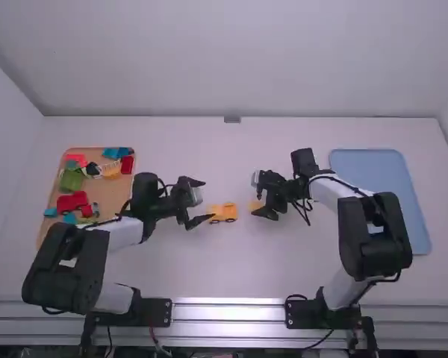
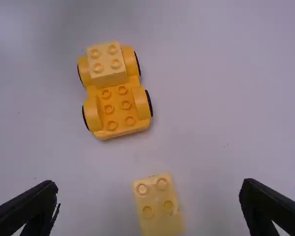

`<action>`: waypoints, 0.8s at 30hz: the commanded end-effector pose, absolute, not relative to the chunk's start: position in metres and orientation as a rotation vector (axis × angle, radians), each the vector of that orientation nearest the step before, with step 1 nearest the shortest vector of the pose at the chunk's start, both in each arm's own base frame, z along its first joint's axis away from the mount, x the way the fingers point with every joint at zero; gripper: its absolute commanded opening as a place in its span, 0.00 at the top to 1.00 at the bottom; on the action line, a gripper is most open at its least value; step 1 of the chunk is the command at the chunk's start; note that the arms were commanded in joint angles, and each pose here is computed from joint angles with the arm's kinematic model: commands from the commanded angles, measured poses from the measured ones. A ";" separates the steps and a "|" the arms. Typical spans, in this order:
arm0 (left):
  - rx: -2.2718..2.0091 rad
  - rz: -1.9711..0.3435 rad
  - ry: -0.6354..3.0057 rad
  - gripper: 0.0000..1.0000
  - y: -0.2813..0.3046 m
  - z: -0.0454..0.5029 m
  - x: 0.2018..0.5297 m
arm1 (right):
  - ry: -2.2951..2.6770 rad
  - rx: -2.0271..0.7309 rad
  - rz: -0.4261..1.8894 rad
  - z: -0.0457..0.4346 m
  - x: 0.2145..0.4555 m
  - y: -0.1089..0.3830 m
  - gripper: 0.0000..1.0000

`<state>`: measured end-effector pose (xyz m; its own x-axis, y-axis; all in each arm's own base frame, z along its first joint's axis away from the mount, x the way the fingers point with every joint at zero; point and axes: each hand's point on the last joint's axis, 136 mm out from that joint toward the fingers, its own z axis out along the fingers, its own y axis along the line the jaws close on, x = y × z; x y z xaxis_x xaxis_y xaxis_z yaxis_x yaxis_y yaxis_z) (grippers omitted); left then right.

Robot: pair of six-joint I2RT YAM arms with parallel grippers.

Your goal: Assemble lego blocks to make yellow taxi

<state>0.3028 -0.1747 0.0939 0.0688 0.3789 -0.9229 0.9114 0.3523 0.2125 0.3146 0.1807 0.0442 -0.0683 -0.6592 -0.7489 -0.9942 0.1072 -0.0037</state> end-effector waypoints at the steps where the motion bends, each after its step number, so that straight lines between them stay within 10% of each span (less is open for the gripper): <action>1: 1.223 -0.629 1.518 0.01 -0.177 0.090 0.295 | 1.702 -1.604 0.768 0.053 0.318 0.181 0.01; 16: 1.226 -0.674 1.541 0.01 -0.180 0.088 0.305 | 1.562 -1.449 0.968 -0.002 0.332 0.170 0.00; 24: 1.223 -0.672 1.558 0.01 -0.178 0.081 0.301 | 1.555 -1.471 0.973 -0.017 0.327 0.169 0.21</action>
<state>0.3058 -0.1758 0.0852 0.0255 0.3799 -0.9247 0.9230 0.3463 0.1678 0.3254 0.1665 -0.0168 -0.0500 -0.4302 -0.9014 -0.9980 0.0561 0.0286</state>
